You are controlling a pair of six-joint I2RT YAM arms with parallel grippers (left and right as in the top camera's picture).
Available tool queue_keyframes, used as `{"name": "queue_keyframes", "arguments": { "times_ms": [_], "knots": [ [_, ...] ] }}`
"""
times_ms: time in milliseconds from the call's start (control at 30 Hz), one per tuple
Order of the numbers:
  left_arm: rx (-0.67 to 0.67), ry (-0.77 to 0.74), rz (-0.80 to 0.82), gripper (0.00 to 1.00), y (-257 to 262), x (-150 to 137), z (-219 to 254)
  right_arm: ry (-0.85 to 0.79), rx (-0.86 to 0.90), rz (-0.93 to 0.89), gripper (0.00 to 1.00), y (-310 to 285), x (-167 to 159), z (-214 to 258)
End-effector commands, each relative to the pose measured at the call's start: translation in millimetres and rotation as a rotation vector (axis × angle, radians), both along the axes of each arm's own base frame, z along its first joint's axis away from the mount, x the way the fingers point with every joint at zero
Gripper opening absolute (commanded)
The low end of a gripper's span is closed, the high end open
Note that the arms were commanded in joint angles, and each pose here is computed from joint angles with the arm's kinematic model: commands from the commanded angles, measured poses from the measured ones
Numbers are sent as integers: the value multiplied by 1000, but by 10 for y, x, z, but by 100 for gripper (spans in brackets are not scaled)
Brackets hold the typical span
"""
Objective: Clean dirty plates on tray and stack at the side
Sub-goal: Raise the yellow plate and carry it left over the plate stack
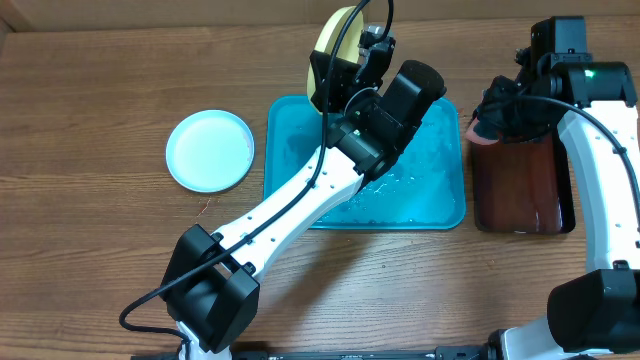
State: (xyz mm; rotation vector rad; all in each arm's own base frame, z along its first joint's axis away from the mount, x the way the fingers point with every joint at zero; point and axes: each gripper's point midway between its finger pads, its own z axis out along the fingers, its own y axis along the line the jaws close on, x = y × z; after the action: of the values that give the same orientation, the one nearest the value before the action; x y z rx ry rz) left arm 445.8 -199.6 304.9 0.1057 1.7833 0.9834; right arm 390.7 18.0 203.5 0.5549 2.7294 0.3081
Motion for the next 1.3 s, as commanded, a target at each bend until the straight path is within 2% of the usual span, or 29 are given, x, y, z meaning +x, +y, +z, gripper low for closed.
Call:
{"name": "queue_keyframes", "arguments": {
  "times_ms": [0,733,833,900,1000,1100,1267],
  "knots": [
    [17,-42,45,4,104,-94,334,-51,-6,-8,4,-28,7,182],
    [39,-53,80,4,217,-191,522,-40,-6,-8,4,-27,-18,170],
    [-3,-34,15,4,228,-233,561,-40,-6,-8,4,-26,-17,169],
    [-57,43,-103,4,142,-233,447,-40,-6,-8,4,-27,-16,171],
    [-217,192,-247,4,69,-262,148,-39,-6,-8,4,-26,-18,169],
    [-351,305,-273,4,176,-285,-89,-39,-6,-8,4,-26,-19,169],
    [-614,411,-233,4,552,-272,-296,-35,-6,-8,4,-26,-27,165]
  ]
}}
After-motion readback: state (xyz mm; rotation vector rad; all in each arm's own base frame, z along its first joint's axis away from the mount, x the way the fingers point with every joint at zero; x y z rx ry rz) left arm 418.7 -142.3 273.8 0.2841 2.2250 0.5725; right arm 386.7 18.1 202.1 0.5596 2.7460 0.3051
